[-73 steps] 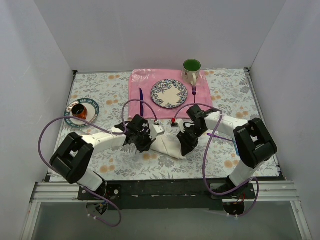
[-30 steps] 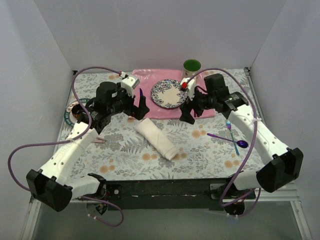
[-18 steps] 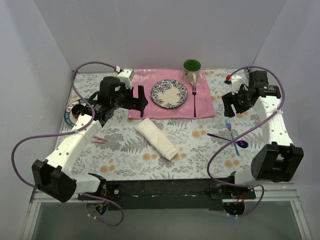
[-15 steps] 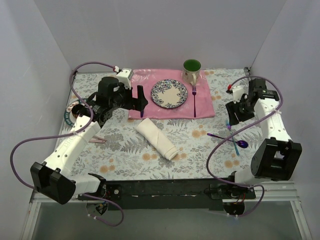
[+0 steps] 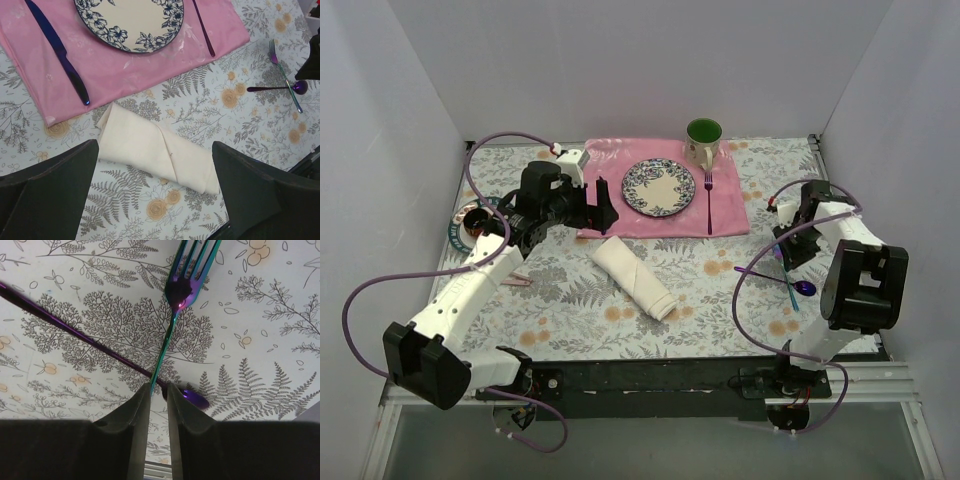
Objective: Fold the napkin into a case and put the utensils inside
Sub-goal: Pick up the fork from the corner of the board.
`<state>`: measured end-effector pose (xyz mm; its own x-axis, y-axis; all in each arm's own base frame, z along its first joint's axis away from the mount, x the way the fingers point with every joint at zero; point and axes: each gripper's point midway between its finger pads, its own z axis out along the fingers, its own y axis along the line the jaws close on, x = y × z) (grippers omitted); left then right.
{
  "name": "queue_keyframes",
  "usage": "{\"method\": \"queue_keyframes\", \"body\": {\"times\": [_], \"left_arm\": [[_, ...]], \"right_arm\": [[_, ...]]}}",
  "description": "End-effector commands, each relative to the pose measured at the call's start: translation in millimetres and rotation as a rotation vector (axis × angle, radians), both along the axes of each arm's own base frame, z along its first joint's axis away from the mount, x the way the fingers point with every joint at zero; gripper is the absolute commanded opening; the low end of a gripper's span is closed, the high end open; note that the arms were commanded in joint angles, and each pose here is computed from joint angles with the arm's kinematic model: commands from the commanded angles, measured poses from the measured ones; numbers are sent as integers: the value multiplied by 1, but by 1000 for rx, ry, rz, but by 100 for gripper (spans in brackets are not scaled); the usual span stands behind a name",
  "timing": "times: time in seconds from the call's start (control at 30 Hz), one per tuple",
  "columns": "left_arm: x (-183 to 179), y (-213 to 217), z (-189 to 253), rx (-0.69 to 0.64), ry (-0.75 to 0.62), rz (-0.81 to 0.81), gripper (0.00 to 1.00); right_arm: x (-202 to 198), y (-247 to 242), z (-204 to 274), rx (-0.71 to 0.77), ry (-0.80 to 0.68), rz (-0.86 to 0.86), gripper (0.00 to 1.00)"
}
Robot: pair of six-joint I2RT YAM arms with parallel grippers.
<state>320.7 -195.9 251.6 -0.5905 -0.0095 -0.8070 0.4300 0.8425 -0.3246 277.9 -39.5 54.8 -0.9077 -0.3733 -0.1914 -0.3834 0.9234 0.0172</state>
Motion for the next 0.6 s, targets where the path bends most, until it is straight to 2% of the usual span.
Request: {"method": "queue_keyframes", "body": {"times": [0.0, 0.3, 0.57], "left_arm": [[-8, 3, 8, -22, -13, 5, 98], [-8, 4, 6, -24, -3, 11, 98], [-5, 6, 0, -23, 9, 34, 98]], "right_arm": [[18, -5, -9, -11, -33, -25, 27], [21, 1, -26, 30, -3, -42, 28], [7, 8, -44, 61, 38, -59, 28]]}}
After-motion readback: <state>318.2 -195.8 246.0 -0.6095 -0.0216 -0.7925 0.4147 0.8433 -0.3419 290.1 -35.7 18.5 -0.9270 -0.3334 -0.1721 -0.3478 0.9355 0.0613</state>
